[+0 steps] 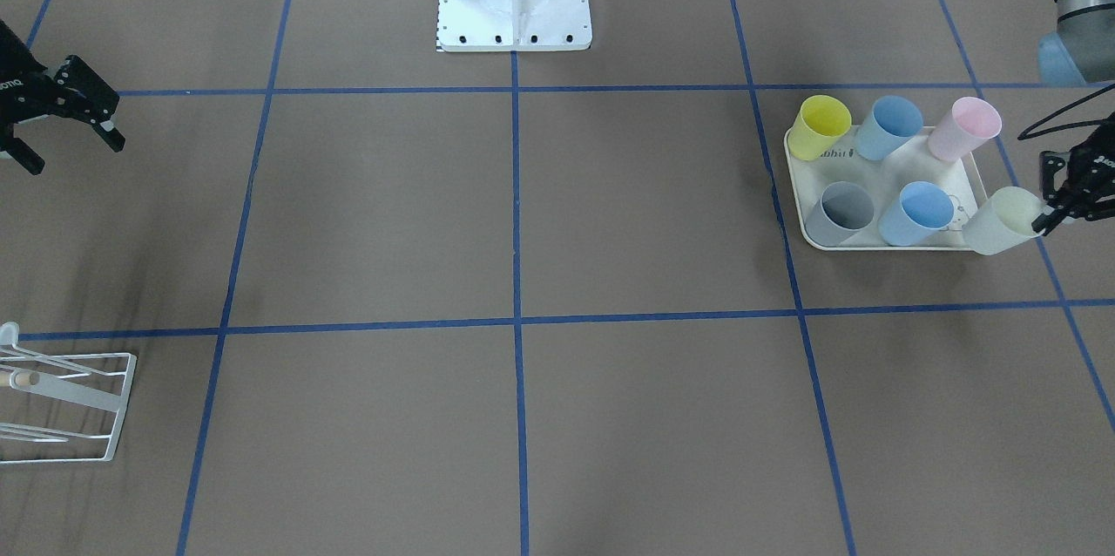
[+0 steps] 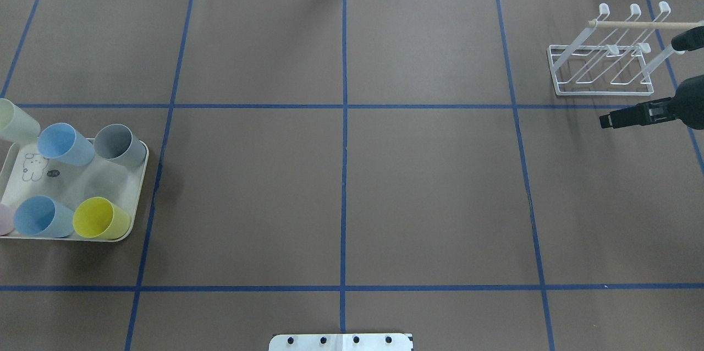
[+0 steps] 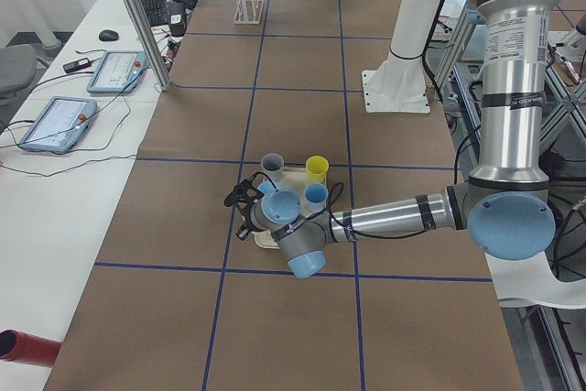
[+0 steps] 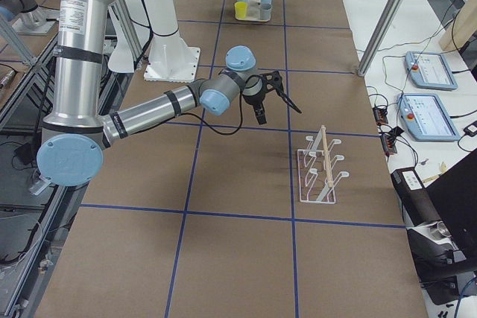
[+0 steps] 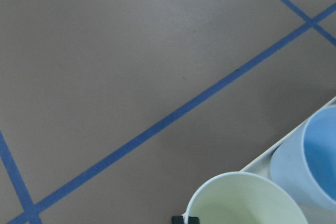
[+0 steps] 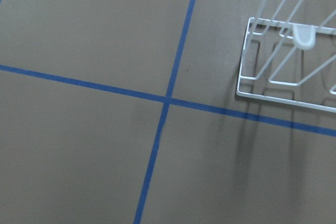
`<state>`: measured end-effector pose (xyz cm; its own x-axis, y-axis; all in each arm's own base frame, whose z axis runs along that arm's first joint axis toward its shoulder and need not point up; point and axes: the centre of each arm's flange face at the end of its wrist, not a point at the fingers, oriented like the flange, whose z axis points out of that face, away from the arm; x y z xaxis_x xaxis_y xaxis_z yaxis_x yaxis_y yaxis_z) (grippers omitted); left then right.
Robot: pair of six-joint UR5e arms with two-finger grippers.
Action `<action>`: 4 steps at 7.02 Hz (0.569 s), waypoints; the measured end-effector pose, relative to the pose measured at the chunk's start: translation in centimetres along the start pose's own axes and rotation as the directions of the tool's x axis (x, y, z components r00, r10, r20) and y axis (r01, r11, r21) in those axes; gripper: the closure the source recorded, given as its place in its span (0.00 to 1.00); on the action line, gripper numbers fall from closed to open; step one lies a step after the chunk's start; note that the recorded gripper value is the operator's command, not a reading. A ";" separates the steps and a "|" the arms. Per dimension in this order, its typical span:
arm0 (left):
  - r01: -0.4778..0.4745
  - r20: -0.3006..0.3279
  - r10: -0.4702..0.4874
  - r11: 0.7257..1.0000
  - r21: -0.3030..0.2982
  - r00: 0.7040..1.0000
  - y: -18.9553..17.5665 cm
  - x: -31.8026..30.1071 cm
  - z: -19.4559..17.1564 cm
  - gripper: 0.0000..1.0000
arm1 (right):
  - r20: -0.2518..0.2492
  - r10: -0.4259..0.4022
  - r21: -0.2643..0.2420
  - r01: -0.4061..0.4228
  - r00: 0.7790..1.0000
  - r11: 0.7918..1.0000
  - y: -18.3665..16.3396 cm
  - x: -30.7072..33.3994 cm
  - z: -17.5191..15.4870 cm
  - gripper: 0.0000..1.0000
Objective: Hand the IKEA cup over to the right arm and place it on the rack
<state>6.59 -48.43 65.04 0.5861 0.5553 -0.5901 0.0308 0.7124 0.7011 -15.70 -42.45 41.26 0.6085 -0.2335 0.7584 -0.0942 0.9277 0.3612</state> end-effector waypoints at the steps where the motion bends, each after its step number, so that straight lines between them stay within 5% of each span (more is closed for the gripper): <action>1: 0.015 0.028 -0.016 0.999 0.038 0.999 -2.5 -1.1 -1.6 1.00 | 0.028 -0.033 0.035 0.032 0.999 0.999 -1.0 -1.2 -0.2 0.01; 3: 0.164 0.019 -0.167 0.979 0.125 0.986 -8.4 0.4 -4.8 1.00 | 0.118 -0.137 0.147 0.119 0.984 0.982 -2.8 -2.7 0.6 0.01; 4: 0.299 -0.035 -0.297 0.938 0.175 0.954 -11.6 2.9 -6.6 1.00 | 0.169 -0.211 0.227 0.171 0.963 0.959 -3.5 -2.9 1.4 0.01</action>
<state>2.55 -52.25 52.54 0.5219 0.3328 -0.7854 0.3461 0.7589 0.5516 -18.29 -45.46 38.52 0.4730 -0.4700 0.7453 -0.1652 0.7835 0.5990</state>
